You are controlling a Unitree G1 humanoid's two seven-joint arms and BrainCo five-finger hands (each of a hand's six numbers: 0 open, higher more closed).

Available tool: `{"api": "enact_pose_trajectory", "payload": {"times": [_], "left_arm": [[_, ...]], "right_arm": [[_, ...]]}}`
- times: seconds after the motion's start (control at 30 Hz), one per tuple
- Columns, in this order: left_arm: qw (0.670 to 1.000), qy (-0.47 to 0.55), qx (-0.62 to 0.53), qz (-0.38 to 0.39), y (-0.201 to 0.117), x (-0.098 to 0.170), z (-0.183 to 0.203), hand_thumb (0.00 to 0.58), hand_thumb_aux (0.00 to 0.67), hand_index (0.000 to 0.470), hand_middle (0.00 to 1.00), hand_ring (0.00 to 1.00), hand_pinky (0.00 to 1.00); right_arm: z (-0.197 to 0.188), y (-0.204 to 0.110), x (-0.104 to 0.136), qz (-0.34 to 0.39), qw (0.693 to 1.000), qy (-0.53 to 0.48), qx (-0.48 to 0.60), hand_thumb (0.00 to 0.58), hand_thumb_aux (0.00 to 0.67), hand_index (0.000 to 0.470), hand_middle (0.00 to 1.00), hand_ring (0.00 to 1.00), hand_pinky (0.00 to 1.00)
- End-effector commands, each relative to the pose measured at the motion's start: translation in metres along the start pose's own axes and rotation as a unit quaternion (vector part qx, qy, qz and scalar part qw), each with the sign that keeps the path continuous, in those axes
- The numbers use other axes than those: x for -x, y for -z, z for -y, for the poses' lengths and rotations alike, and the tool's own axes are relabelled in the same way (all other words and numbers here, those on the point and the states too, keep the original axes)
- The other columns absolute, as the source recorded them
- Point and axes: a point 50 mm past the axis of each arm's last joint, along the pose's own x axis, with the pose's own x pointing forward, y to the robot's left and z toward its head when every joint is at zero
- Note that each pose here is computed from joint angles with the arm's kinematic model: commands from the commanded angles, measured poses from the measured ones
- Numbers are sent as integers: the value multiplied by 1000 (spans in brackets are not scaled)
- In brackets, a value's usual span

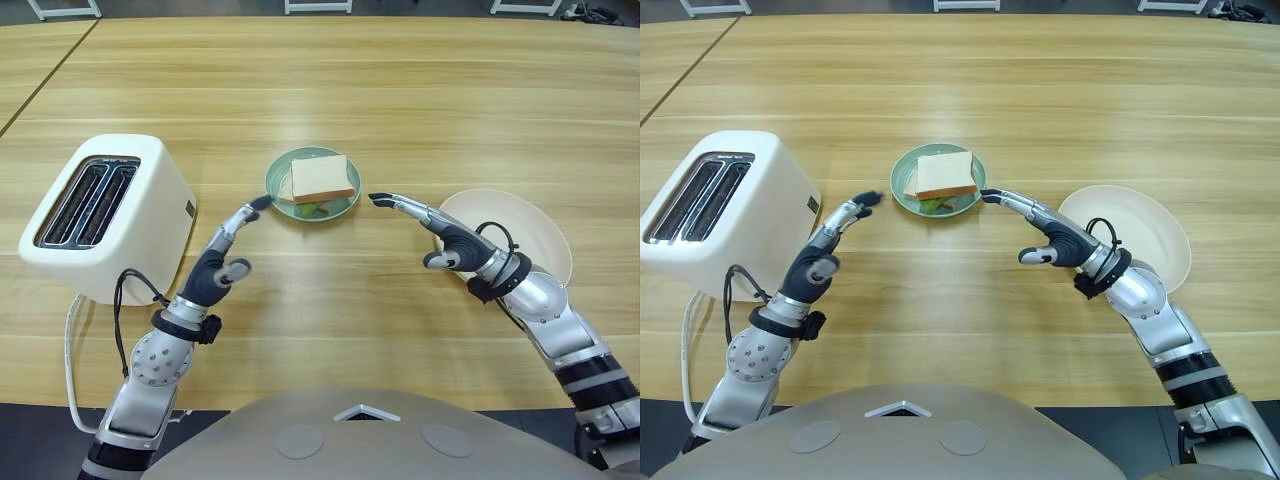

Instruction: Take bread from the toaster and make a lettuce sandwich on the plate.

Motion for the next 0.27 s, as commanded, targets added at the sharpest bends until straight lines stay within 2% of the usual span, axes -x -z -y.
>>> {"api": "enact_pose_trajectory", "payload": {"times": [0.03, 0.27], "left_arm": [[999, 15, 27, -10, 5, 1, 3, 0, 0, 0, 0, 0, 0], [998, 30, 52, -5, 11, -2, 7, 0, 0, 0, 0, 0, 0]], "right_arm": [[-7, 8, 4, -13, 999, 14, -42, 0, 0, 0, 0, 0, 0], [-13, 11, 3, -1, 997, 41, -71, 0, 0, 0, 0, 0, 0]]}}
